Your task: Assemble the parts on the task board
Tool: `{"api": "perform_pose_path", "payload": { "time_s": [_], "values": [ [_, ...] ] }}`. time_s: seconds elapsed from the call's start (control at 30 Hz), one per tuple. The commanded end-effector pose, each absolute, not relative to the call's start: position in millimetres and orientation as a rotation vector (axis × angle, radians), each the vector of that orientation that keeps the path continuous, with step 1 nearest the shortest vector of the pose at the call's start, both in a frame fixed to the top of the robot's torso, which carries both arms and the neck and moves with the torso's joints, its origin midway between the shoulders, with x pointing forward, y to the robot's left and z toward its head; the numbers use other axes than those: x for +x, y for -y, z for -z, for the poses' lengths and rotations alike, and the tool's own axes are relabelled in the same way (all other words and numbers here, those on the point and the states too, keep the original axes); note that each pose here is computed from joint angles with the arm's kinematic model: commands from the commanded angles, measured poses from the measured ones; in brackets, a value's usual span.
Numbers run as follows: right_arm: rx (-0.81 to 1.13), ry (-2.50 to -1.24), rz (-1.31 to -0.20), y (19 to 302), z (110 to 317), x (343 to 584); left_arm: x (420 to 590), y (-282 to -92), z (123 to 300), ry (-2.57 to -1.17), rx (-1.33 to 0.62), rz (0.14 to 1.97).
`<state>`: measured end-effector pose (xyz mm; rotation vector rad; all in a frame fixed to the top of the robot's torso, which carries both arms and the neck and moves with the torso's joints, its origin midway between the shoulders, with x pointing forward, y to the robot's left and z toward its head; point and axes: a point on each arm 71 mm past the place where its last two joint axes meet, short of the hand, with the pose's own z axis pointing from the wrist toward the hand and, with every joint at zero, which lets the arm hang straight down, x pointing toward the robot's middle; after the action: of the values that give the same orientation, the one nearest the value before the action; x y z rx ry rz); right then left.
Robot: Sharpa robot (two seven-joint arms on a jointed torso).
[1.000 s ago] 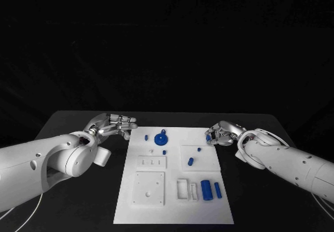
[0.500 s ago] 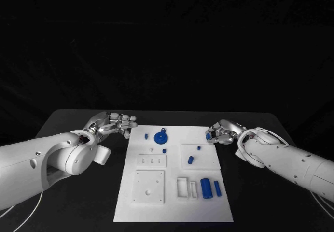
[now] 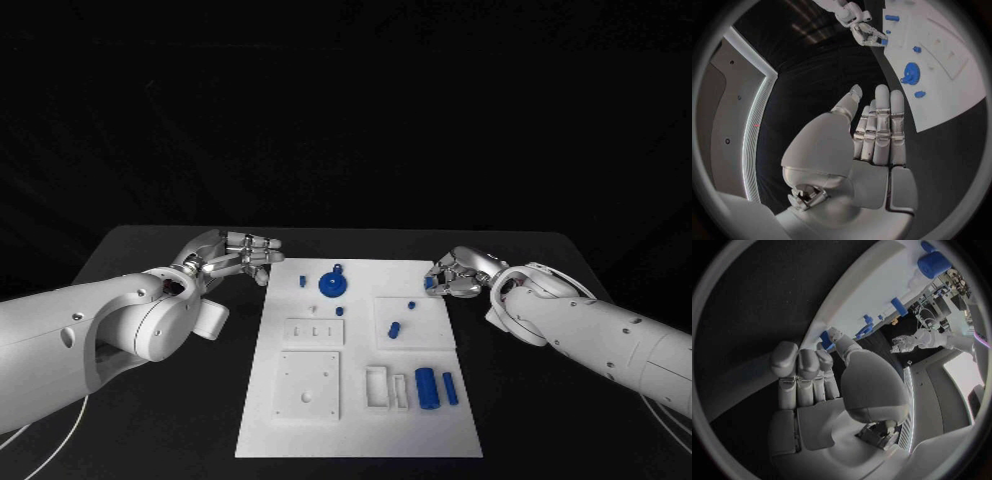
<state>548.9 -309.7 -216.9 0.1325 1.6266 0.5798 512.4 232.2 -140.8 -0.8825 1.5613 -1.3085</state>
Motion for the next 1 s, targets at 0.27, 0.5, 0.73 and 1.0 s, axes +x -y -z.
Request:
{"api": "perform_pose_path", "payload": {
  "time_s": [0.27, 0.5, 0.73, 1.0],
  "values": [
    [0.156, -1.589, -0.554, 308.9, 215.6, 549.6, 511.7, -229.9, 139.8, -1.565, -0.866, 1.326],
    [0.175, -1.554, -0.54, 306.8, 212.8, 549.4, 511.8, -229.5, 140.0, -1.568, -0.864, 1.325],
    [0.19, -1.525, -0.551, 297.2, 202.8, 547.2, 512.4, -228.3, 141.2, -1.599, -0.852, 1.304],
    [0.177, -1.512, -0.58, 273.7, 185.1, 543.8, 520.4, -223.2, 142.6, -1.714, -0.826, 1.242]
  ]
}}
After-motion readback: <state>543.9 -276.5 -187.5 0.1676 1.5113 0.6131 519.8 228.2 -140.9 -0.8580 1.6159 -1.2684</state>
